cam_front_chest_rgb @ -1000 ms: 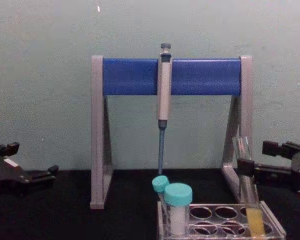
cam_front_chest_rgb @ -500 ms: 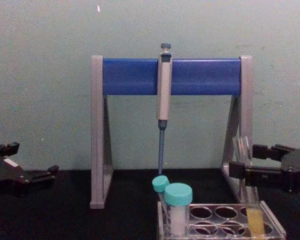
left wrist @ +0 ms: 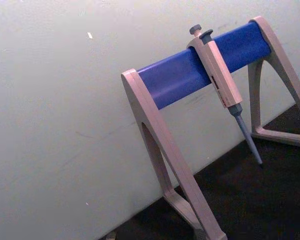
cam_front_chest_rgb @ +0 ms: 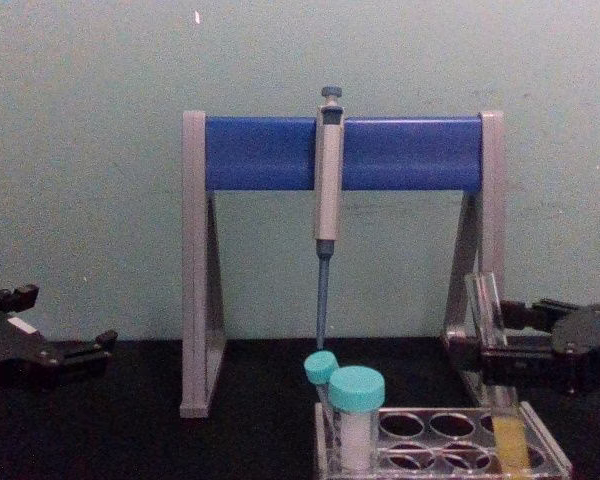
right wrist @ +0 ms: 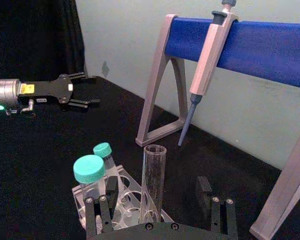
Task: Pick up the test tube from the test tube rack, shake it, then place it back into the test tube rack.
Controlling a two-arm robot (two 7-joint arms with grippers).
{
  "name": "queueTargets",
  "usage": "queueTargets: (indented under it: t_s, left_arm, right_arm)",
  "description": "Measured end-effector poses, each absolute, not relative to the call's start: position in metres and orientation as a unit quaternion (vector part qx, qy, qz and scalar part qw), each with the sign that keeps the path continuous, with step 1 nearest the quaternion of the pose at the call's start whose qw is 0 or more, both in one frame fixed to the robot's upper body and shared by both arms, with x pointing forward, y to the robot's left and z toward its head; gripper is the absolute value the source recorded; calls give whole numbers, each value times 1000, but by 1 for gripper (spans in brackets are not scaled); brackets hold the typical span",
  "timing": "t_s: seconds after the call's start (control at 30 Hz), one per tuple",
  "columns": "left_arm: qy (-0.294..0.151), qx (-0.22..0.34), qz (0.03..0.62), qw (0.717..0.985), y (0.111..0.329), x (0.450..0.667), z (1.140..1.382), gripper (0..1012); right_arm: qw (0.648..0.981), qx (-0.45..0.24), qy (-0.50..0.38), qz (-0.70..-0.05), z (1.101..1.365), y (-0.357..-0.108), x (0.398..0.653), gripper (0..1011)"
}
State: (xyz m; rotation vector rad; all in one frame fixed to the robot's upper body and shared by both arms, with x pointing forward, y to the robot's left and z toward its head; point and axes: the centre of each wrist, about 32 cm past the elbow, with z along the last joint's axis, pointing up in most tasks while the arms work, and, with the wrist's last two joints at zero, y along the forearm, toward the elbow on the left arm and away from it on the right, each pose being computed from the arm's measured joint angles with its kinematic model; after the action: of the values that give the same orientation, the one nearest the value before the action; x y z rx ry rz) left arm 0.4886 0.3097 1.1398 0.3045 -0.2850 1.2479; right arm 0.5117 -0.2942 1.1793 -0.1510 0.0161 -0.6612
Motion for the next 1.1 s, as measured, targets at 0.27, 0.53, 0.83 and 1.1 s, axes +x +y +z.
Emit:
queueTargets:
  t_s: [0.27, 0.53, 0.83, 1.1]
  left_arm:
    - [-132, 142, 580, 791, 310, 489, 1140, 1001]
    - [-132, 141, 580, 791, 310, 489, 1140, 1001]
    - [-132, 141, 580, 791, 310, 489, 1140, 1001]
    - [-132, 141, 580, 791, 310, 489, 1140, 1001]
  right_arm:
    - [942, -76, 10, -325, 1178, -293, 513, 1000]
    - [941, -76, 11, -329, 1177, -293, 513, 1000]
    - [941, -76, 11, -330, 1177, -293, 513, 1000]
    - [941, -76, 11, -330, 1177, -294, 513, 1000]
